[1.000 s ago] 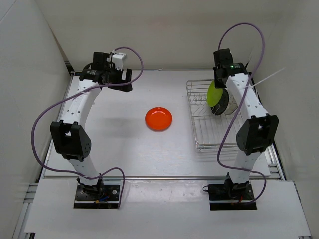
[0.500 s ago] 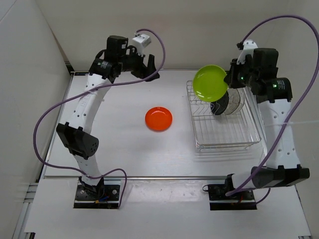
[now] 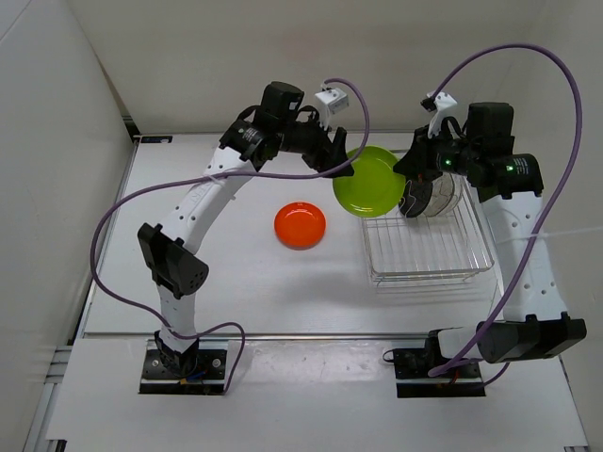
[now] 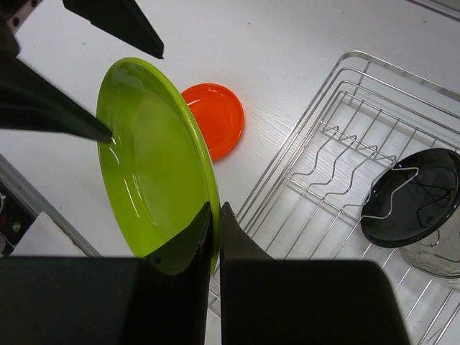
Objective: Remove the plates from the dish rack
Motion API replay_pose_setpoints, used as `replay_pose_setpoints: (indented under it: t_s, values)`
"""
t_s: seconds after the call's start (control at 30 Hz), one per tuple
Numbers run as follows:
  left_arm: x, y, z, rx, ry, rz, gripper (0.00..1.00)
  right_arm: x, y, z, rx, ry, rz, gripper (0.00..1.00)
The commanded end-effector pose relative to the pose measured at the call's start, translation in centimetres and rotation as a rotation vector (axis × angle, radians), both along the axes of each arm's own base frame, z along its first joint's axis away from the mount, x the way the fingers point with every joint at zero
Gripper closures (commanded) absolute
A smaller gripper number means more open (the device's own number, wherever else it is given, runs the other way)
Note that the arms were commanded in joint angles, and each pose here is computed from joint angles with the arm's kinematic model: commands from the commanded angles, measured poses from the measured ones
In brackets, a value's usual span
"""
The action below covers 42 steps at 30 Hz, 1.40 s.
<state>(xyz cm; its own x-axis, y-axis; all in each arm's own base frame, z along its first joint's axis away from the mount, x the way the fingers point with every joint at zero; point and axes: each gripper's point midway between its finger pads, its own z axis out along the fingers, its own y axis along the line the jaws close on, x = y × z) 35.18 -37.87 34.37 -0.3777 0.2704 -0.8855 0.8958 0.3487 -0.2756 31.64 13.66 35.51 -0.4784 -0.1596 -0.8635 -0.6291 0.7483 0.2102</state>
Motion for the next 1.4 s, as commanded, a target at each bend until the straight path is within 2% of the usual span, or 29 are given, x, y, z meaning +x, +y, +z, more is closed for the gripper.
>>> replay_pose_setpoints:
  t_s: [0.0,0.07,0.1,0.2,0.3,0.33,0.37,0.4,0.43,0.47,0.5,0.57,0.6,0.67,0.87,1.13,1.37]
  values:
    - [-0.6,-0.2,2.3,-0.046,-0.03,-0.021,0.17,0.0,0.8,2.4,0.032,-0.097,0.053,1.0]
    - [-0.4,-0.2,2.4,-0.047,-0.04,-0.011,0.29,0.2,0.8,2.4,0.032,-0.097,0.053,1.0]
    - [-0.4,-0.2,2.4,-0.047,-0.04,-0.011,0.39,0.2,0.8,2.4,0.032,-0.097,0.053,1.0]
    - [0.0,0.0,2.3,-0.039,-0.046,0.009,0.59,0.2,0.8,2.1,0.031,-0.088,0.053,1.0]
    - [0.3,0.2,2.9,-0.045,-0.048,0.046,0.84,0.0,1.1,2.2,0.047,-0.08,0.067,1.0]
    - [0.4,0.1,3.0,-0.05,-0.055,0.047,0.89,0.0,1.1,2.2,0.047,-0.08,0.067,1.0]
    - [0.6,0.2,2.6,-0.044,-0.038,0.062,0.89,0.0,1.1,2.2,0.047,-0.08,0.067,0.95]
    - [1.0,0.4,2.0,-0.028,-0.037,0.089,0.89,0.0,1.1,2.2,0.047,-0.08,0.067,0.45]
    - [1.2,0.7,1.7,-0.018,-0.026,0.119,0.89,0.0,1.1,2.2,0.047,-0.08,0.067,0.16]
    - [1.2,1.2,2.0,-0.015,-0.041,0.145,0.89,0.3,0.8,1.7,0.033,-0.071,0.045,0.0]
    - [1.9,2.0,-0.1,0.041,-0.03,0.197,0.89,1.0,-0.2,0.9,-0.006,-0.064,-0.016,0.0]
    - [2.4,3.7,-0.7,0.056,-0.042,0.237,0.89,1.9,-1.4,0.4,-0.05,-0.08,-0.091,0.0]
    - [2.7,4.9,-3.7,0.102,0.006,0.262,0.89,2.2,-2.2,-0.3,-0.076,-0.078,-0.131,0.0]
    - [3.9,7.8,-5.9,0.136,0.041,0.319,0.89,3.4,-4.2,-1.3,-0.14,-0.076,-0.25,0.0]
    - [5.9,13.3,-13.0,0.234,0.115,0.378,0.89,3.9,-5.0,-3.5,-0.176,-0.047,-0.291,0.0]
    - [8.1,15.4,-19.7,0.305,0.204,0.396,0.89,3.7,-5.2,-3.9,-0.19,-0.044,-0.293,0.0]
    - [9.2,14.9,-23.7,0.35,0.265,0.37,0.89,3.8,-5.3,-4.6,-0.201,-0.03,-0.287,0.0]
